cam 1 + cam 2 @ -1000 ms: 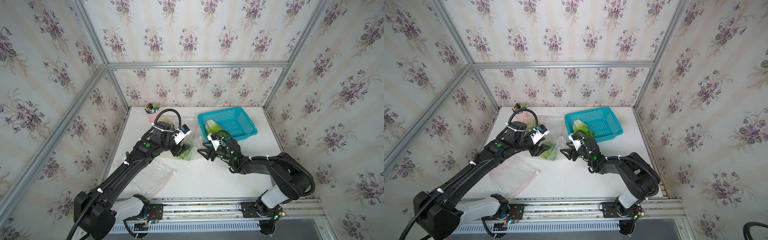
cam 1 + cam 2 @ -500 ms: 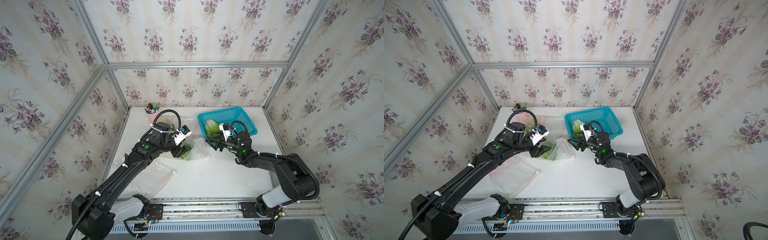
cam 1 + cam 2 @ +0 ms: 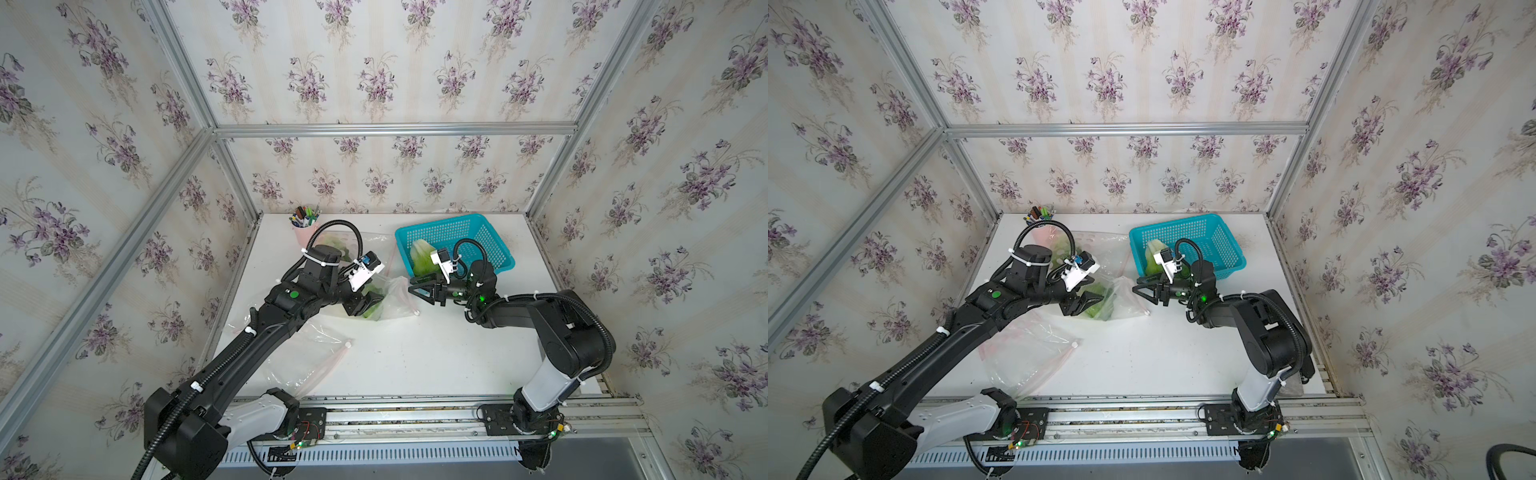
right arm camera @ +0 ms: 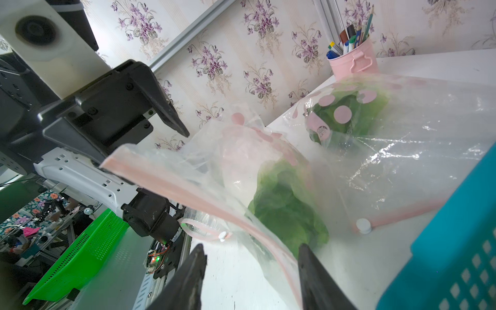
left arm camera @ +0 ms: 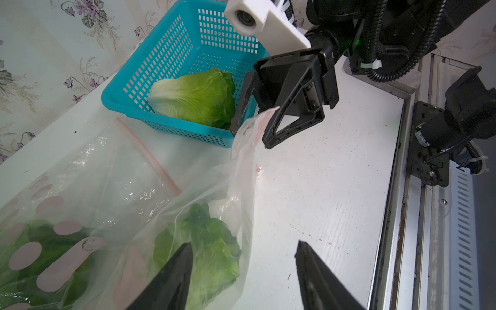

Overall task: Open the zip-top bag and take out the chinese cabbages
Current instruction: Open the zipper of the food storage bag at the center of the board.

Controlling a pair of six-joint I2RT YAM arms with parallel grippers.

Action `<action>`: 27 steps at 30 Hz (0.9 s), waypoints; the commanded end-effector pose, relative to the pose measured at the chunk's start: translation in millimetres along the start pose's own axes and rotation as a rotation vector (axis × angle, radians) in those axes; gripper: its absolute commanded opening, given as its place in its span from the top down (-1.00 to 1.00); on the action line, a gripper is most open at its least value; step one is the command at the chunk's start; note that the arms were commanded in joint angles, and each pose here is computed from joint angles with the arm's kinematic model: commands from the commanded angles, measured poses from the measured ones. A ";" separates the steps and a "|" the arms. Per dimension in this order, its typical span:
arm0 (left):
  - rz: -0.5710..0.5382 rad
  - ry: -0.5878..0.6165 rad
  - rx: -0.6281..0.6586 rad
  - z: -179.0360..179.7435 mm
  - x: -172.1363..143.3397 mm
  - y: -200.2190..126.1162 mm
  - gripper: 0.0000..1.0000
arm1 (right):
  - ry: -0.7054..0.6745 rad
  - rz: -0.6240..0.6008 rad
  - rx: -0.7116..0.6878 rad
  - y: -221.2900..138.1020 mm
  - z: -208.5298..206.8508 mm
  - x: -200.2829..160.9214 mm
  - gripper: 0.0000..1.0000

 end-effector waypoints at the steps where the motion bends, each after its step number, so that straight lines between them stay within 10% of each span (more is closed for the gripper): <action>1: -0.020 0.011 -0.015 -1.7 3.5 0.5 -0.26 | -0.049 -0.003 -0.053 1.8 -2.7 0.7 -0.07; 10: -0.015 0.012 -0.019 -3.5 2.4 1.8 -0.26 | -0.048 0.017 -0.121 11.6 -22.6 -7.4 -0.04; 19: 0.006 0.008 -0.038 -10.8 -2.1 7.7 -0.27 | -0.028 0.006 -0.065 15.2 -22.4 -6.7 0.45; 27: 0.065 -0.019 -0.071 -32.1 -13.7 22.5 -0.28 | -0.045 0.040 0.001 26.6 -14.4 -9.9 0.01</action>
Point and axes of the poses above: each gripper's point midway between its finger pads, its own y axis out along the fingers, its own z axis along the line the jaws close on, x = y × z, the point moved 7 cm from there along -y, back along the fingers, and after that the axes turned 13 degrees about -y, right-handed, at the moved point
